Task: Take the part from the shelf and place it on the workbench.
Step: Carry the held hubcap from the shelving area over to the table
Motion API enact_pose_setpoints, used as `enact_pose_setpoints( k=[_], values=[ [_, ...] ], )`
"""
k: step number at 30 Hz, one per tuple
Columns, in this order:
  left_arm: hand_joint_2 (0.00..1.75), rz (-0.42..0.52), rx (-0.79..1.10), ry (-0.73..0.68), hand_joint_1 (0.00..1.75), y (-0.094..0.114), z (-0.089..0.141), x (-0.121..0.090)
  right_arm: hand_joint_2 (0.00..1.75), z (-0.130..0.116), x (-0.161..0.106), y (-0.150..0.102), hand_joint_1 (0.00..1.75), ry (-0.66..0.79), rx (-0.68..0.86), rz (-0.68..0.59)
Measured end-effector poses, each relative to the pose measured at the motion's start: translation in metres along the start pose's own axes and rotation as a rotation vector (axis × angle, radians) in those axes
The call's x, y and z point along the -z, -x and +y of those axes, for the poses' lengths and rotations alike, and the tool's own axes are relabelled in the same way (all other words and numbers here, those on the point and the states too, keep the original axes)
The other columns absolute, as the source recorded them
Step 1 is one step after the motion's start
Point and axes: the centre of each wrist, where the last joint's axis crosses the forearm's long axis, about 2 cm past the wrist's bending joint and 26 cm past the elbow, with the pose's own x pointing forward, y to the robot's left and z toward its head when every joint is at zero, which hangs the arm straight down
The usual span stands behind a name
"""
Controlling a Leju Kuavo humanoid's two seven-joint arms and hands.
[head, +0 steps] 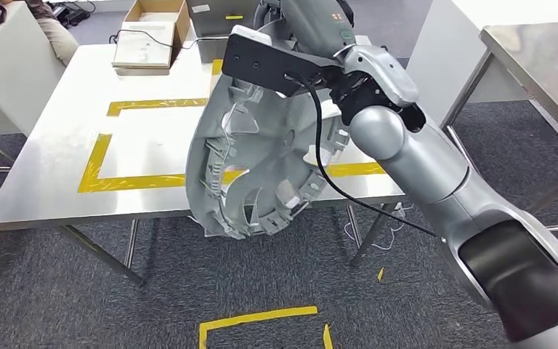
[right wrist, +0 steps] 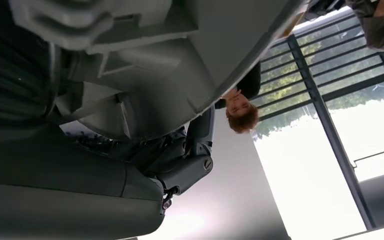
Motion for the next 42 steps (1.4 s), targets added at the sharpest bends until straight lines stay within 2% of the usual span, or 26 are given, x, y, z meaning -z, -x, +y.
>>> enact_pose_setpoints(
  k=[12, 24, 36, 42],
  values=[
    [1.75, -0.026, 0.000, -0.004, 0.00, -0.009, 0.002, 0.001, 1.75, -0.003, 0.003, 0.005, 1.75, -0.016, -0.009, 0.035],
    [1.75, -0.027, 0.002, -0.007, 0.00, -0.018, 0.004, 0.001, 1.75, 0.010, 0.016, 0.045, 1.75, -0.117, -0.038, 0.199],
    [1.75, -0.022, 0.012, 0.003, 0.00, -0.018, 0.004, 0.001, 1.75, 0.018, 0.020, 0.053, 1.75, -0.150, -0.041, 0.247],
    [1.75, -0.041, 0.021, 0.003, 0.00, -0.031, 0.008, 0.002, 1.75, 0.050, 0.020, 0.066, 1.75, -0.298, -0.117, 0.393]
  ],
)
